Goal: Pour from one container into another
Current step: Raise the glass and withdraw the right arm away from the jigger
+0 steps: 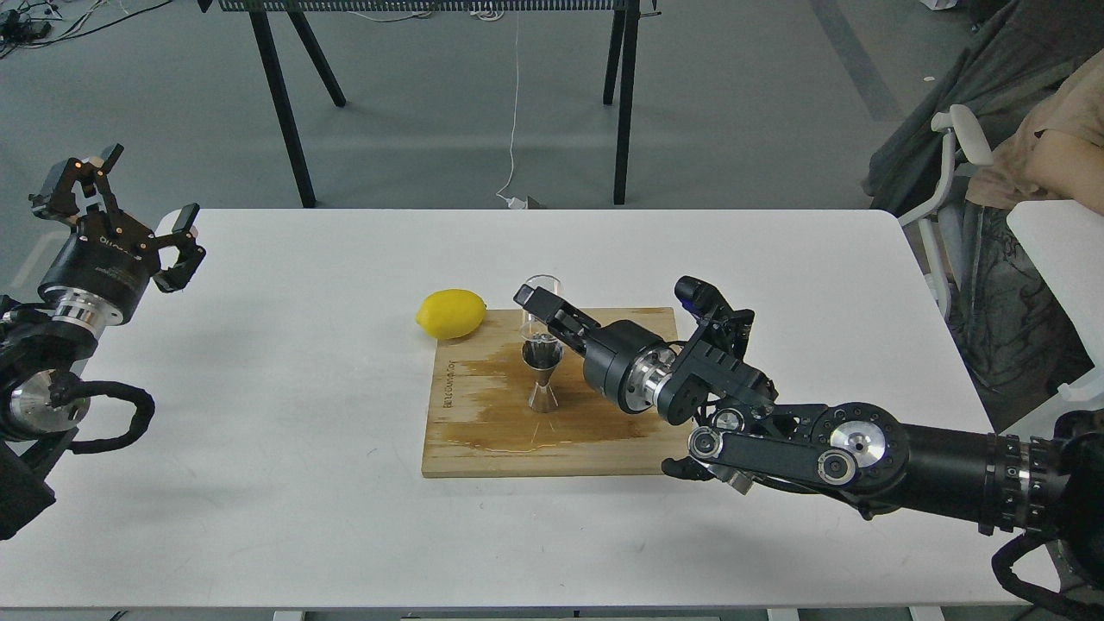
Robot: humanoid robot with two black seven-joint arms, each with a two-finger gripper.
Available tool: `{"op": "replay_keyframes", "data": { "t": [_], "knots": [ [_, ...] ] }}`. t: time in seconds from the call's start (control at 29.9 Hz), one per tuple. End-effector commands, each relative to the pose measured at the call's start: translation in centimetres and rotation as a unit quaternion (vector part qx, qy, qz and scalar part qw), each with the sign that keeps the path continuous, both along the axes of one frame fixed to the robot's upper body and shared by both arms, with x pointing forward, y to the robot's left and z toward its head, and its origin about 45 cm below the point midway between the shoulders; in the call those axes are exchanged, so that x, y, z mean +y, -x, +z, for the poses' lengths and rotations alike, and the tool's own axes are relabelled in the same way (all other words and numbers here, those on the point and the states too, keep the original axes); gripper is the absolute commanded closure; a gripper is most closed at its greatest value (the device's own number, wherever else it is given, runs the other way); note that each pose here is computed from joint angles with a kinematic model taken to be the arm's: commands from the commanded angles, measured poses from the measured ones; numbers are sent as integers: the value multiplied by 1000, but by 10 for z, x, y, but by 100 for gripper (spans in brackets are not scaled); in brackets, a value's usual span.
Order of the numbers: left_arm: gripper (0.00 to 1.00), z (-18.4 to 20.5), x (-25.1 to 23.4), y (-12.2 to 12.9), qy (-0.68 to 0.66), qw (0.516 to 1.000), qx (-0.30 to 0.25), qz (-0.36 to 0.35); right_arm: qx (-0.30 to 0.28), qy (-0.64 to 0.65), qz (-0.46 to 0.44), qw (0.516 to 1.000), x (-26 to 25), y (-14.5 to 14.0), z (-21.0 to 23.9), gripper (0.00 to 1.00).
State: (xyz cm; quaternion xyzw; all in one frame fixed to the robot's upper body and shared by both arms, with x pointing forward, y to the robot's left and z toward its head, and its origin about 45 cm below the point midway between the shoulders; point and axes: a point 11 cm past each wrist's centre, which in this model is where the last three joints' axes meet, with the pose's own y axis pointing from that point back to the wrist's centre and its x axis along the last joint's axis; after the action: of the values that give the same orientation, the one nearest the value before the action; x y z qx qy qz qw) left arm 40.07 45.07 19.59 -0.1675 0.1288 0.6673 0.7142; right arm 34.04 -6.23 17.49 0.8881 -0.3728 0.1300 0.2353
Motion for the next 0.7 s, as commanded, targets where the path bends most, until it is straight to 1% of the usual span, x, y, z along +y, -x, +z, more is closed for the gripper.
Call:
{"op": "replay_keyframes", "data": {
  "t": [0.0, 0.17, 0.27, 0.33, 0.4, 0.54, 0.67],
  "knots": [
    [1, 0, 1, 1, -1, 1000, 1, 1, 0, -14, -11, 1000, 0, -4, 7, 58],
    [1, 0, 2, 1, -1, 1000, 1, 1, 31, -85, -55, 994, -2, -16, 27, 59],
    [1, -1, 1, 2, 0, 1000, 2, 1, 44, -147, -100, 983, -11, -29, 45, 59],
    [1, -2, 0, 1, 1, 1000, 2, 1, 64, -200, -140, 968, -21, -39, 53, 59],
    [1, -4, 0, 2, 2, 1000, 4, 1, 86, -253, -181, 947, -36, -48, 61, 59],
    [1, -6, 0, 4, 2, 1000, 7, 2, 130, -366, -251, 887, -68, -61, 77, 59],
    [1, -6, 0, 4, 2, 1000, 7, 1, 162, -471, -327, 803, -120, -70, 79, 59]
  ]
}}
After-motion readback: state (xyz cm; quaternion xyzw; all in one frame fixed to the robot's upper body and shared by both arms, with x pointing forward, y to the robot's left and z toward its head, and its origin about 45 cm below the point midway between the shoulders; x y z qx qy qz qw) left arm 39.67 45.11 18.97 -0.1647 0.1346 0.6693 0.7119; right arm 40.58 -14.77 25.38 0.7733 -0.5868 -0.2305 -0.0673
